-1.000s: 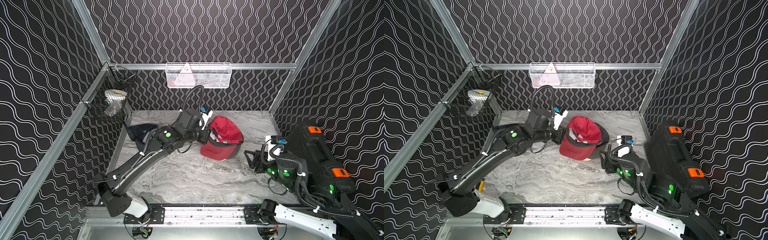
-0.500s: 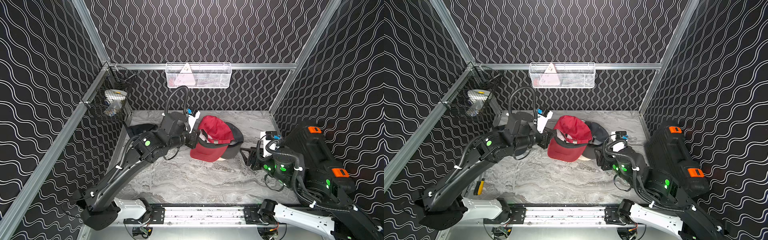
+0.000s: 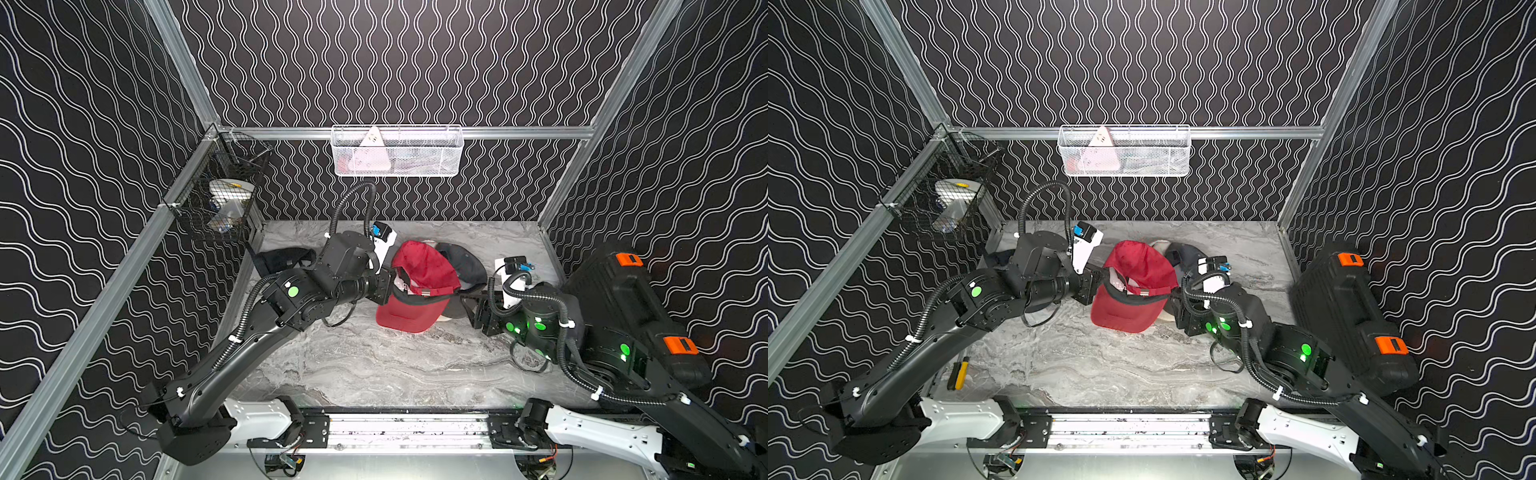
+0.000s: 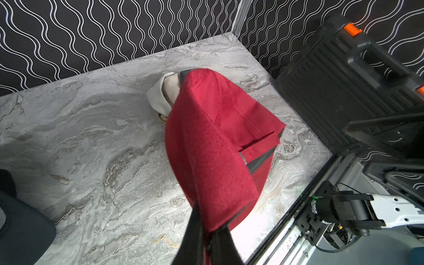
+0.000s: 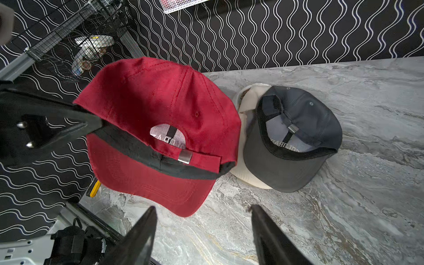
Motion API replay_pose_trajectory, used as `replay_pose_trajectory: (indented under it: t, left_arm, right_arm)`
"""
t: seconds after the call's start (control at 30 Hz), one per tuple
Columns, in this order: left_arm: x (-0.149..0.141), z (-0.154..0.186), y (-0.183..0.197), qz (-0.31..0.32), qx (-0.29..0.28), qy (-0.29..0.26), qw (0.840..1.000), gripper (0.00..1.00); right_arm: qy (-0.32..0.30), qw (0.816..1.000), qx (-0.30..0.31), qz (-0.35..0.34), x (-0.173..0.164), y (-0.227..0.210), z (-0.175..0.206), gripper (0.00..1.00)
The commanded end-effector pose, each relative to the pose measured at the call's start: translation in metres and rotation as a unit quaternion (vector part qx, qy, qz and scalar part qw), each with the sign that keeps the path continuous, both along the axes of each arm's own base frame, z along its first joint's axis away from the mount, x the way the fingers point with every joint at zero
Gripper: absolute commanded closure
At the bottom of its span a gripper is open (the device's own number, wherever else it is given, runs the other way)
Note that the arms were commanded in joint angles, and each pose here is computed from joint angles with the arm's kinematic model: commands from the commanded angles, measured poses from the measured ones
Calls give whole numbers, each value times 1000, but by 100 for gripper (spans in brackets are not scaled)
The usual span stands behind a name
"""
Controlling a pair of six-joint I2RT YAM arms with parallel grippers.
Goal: Open the adjustable buckle of the baseball cap
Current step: Pick up the baseball cap.
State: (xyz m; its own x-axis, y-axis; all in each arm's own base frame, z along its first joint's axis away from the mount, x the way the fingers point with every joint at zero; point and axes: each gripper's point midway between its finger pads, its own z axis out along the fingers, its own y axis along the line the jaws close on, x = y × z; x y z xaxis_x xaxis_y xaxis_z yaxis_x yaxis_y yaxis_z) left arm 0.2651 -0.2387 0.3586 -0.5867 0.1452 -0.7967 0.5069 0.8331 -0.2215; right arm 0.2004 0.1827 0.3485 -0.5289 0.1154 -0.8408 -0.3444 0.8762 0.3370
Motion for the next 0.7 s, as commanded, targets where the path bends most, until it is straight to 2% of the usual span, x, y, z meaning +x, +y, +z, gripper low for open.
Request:
replay_pose_trajectory:
  t: [0.0,0.3,0.67]
  left_arm:
    - [0,7,-2,-1,-12,-6,1000,100]
    - [-2,5,-4,-10,-8,-4,1000,100]
    - [-5,21,5,-8,-5,-24,1000,100]
  right_arm:
    - [-18,1000,16,8,5,11,12,33]
    - [-15,1000,0,11,14,23,6,32]
    - [-4,1000,-11,16,20,34,-7,30]
